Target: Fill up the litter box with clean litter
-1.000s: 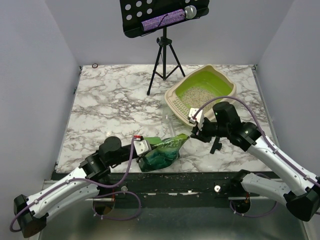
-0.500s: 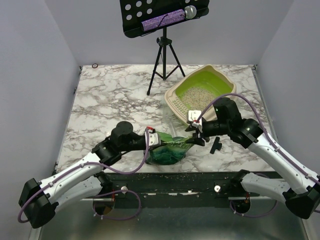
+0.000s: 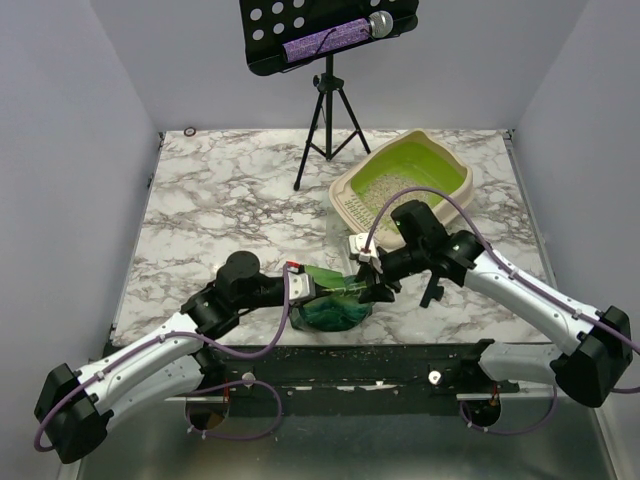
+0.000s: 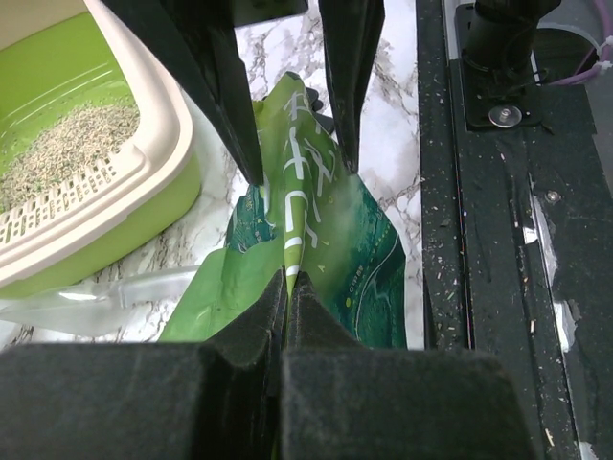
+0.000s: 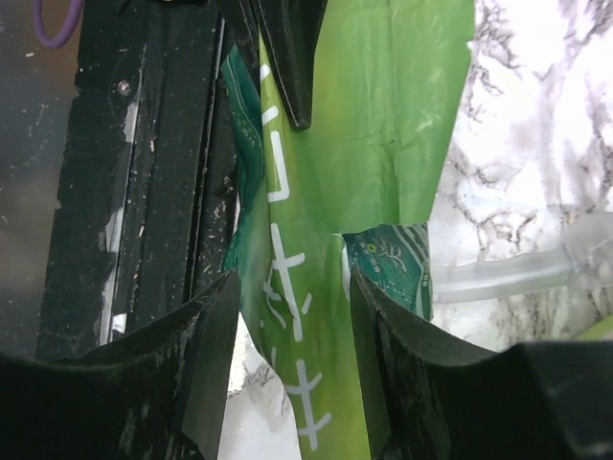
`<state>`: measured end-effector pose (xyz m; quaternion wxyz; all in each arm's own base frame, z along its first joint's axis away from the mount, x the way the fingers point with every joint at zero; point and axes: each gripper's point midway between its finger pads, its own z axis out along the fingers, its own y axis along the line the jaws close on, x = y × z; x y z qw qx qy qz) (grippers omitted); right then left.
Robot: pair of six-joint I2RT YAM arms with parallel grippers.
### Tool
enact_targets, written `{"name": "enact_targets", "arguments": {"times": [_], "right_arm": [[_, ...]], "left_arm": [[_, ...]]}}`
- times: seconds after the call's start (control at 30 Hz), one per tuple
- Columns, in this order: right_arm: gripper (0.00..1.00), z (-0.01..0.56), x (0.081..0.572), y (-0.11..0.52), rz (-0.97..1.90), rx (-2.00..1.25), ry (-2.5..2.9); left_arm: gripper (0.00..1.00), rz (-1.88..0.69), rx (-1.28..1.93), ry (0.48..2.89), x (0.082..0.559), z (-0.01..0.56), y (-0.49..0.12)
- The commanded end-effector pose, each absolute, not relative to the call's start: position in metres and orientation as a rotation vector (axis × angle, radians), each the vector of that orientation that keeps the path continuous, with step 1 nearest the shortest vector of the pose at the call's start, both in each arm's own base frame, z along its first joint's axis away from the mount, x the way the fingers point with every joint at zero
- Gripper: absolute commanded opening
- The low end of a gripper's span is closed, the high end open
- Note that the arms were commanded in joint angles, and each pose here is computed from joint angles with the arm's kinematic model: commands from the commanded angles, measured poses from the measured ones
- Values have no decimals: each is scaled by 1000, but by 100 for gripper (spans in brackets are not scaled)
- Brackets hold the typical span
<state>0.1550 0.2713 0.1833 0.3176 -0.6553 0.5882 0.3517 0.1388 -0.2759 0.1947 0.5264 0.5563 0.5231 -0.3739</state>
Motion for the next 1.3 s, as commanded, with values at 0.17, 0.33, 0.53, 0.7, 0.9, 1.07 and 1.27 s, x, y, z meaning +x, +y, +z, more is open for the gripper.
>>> {"name": "enact_targets", "arguments": {"times": [0.17, 0.33, 0.53, 0.7, 0.9, 1.07, 1.27], "right_arm": [[51, 135, 154, 263, 899, -1767, 1705], [1, 108, 159, 248, 802, -1774, 1838], [0, 93, 179, 225, 596, -1763, 1964], [0, 157, 206, 242, 533, -1671, 1772], [0, 194, 201, 246, 548, -1654, 1724], [0, 152, 186, 246, 637, -1642, 1816], [5, 129, 188, 253, 674, -1585, 1871]], "left_arm": [[0, -886, 1253, 1008, 136, 252, -281], [0, -873, 1243, 1006, 135, 253, -279], [0, -779, 1220, 1008, 143, 255, -270], [0, -601, 1153, 997, 167, 273, -258], [0, -557, 1163, 1057, 178, 257, -259], [0, -592, 1187, 1143, 180, 226, -263], [3, -623, 1206, 1265, 186, 194, -270]]}}
